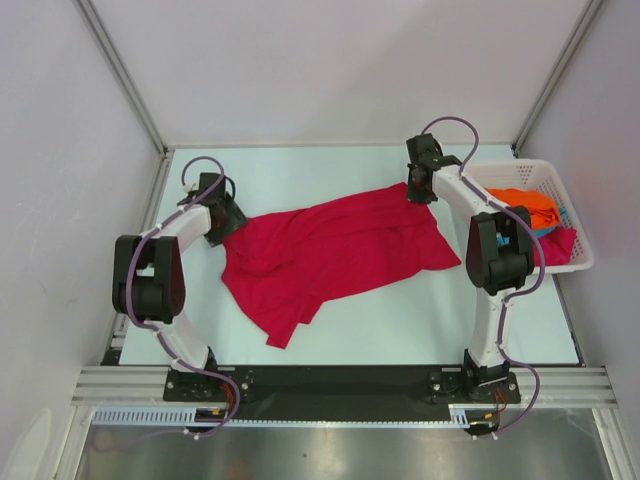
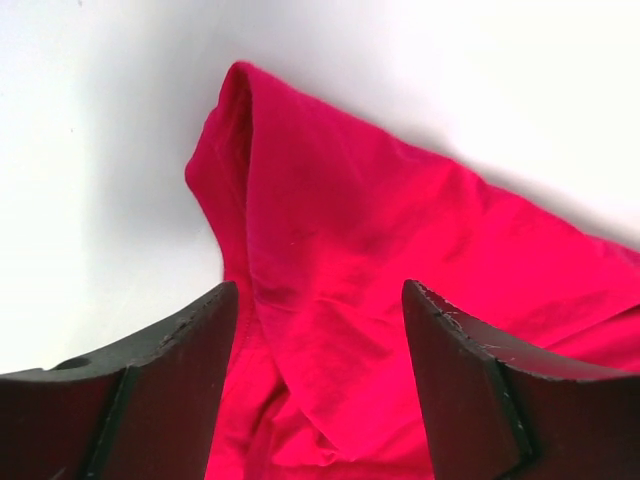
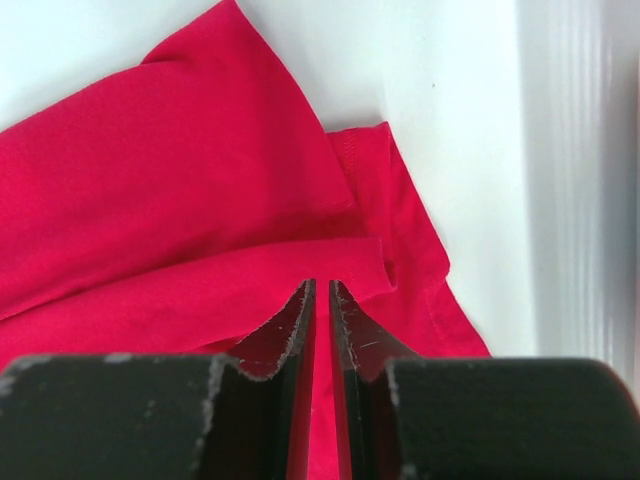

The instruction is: Fold and stack the t-shirts

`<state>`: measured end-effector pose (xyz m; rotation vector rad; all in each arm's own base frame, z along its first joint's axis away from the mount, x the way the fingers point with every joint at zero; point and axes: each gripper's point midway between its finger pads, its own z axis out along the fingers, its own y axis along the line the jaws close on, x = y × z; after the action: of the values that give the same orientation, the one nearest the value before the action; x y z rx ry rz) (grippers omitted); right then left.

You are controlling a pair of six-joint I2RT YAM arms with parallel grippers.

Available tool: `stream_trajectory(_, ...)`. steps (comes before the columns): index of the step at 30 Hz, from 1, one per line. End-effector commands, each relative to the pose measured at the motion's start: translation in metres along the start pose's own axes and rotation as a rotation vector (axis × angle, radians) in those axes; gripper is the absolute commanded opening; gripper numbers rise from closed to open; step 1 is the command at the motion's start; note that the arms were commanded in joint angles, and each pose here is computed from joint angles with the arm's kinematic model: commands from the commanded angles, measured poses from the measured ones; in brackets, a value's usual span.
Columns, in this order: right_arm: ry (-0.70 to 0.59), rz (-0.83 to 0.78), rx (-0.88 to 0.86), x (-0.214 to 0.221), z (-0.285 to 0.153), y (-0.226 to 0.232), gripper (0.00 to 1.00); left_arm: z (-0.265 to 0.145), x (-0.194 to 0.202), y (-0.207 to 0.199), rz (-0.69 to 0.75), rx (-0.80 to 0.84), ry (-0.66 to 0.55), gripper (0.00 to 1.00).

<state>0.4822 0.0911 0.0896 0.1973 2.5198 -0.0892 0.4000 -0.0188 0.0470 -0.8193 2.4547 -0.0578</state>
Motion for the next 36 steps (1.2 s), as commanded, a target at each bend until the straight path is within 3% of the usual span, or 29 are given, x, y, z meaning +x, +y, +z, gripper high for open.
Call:
stream_trajectory(1,-0.040,-0.003,0.005,-0.016,-0.009,0.000,0.15,-0.004,-0.021,-0.007,-0.006,0.009,-0.051,0.68)
stream_trajectory(7,-0.035,-0.003,0.013,-0.014,-0.007,-0.002,0.15,0.005,-0.016,-0.003,-0.015,-0.005,-0.029,0.56)
stream_trajectory(15,-0.036,-0.006,0.008,-0.015,-0.008,-0.001,0.15,0.006,-0.018,0.004,-0.024,-0.020,-0.029,0.50)
stream_trajectory(18,-0.038,-0.007,0.014,-0.015,-0.008,-0.002,0.15,0.008,-0.018,0.003,-0.024,-0.017,-0.023,0.35)
stream_trajectory(21,-0.040,-0.008,0.016,-0.016,-0.009,-0.003,0.15,0.011,-0.016,0.004,-0.026,-0.016,-0.014,0.07)
stream_trajectory(23,-0.040,-0.008,0.015,-0.016,-0.009,-0.002,0.14,0.012,-0.015,0.005,-0.028,-0.018,-0.010,0.00)
stream_trajectory(36,-0.041,-0.009,0.011,-0.017,-0.010,-0.002,0.14,0.005,-0.045,0.027,-0.087,-0.078,-0.035,0.00)
